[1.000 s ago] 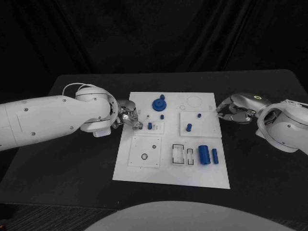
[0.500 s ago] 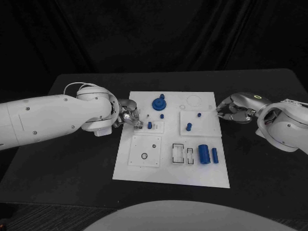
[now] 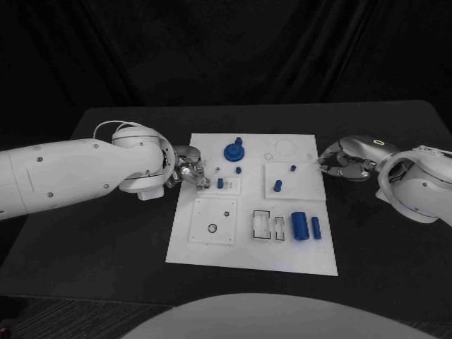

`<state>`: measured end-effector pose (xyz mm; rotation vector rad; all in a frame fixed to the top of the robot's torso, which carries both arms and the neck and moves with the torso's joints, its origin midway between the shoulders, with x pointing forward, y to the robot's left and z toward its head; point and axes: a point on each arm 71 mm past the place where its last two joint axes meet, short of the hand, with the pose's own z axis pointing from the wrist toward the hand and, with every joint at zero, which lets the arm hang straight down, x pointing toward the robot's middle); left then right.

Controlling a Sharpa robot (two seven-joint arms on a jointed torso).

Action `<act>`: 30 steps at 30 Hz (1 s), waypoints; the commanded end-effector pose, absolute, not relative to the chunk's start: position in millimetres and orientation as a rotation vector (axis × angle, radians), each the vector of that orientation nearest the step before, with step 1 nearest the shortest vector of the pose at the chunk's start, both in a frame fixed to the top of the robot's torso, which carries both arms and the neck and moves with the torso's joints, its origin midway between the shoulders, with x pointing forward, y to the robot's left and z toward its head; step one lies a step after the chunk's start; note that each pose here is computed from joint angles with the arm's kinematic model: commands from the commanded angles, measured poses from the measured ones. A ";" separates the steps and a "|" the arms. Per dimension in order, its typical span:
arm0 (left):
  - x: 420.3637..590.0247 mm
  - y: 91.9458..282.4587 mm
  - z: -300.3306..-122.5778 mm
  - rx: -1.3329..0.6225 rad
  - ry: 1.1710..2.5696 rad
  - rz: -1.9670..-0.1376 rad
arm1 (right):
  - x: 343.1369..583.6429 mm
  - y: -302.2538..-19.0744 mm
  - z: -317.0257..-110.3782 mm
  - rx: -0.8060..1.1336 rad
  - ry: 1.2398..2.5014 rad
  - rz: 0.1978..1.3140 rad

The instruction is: Assemble the parts on the task board

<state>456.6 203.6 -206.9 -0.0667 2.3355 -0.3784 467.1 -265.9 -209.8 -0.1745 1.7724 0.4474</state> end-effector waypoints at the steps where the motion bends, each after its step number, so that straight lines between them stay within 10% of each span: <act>1: 455.3 203.0 -207.8 -0.063 2.348 -0.390 | 466.7 -266.5 -210.7 -0.165 1.773 0.436; 30: 455.3 204.4 -210.5 -0.069 2.346 -0.399 | 466.3 -266.7 -210.8 -0.164 1.773 0.436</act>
